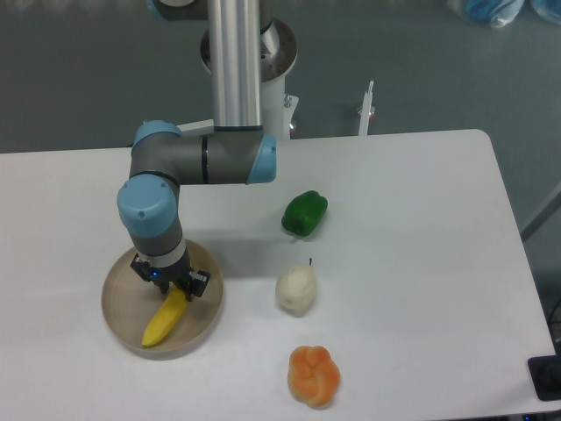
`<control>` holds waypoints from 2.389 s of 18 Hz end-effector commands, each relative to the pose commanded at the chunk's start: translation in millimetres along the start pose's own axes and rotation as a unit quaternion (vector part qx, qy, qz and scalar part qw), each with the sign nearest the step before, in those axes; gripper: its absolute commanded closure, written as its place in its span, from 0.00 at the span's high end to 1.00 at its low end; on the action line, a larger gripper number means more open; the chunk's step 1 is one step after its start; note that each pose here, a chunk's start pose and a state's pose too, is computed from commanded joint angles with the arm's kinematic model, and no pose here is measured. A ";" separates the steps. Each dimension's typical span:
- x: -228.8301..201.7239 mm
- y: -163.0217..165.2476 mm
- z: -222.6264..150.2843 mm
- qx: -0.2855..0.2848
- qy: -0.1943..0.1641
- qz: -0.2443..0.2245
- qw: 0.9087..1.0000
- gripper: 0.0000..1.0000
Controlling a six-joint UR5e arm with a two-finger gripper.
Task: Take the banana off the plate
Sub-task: 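Close the gripper around the banana, then lift the held banana off the plate and carry it toward the pepper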
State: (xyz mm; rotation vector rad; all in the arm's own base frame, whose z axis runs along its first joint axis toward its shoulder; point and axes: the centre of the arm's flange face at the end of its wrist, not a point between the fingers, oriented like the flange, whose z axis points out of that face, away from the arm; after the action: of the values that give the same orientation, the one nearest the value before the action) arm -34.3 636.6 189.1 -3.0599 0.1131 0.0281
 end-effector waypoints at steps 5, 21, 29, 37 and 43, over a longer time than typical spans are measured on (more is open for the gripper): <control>-1.2 -1.1 -5.0 0.005 -0.001 0.002 1.000 0.49; -4.3 -1.4 -11.3 0.010 -0.003 0.000 1.000 0.36; -30.7 3.4 -80.9 0.056 -0.020 -0.012 0.998 0.34; -129.6 37.0 -156.5 0.099 -0.072 -0.002 0.992 0.34; -214.0 82.1 -182.6 0.094 -0.108 0.042 0.989 0.34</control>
State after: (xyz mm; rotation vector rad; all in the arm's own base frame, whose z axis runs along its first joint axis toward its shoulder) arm -251.0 556.0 369.2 -2.8399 0.2177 0.3331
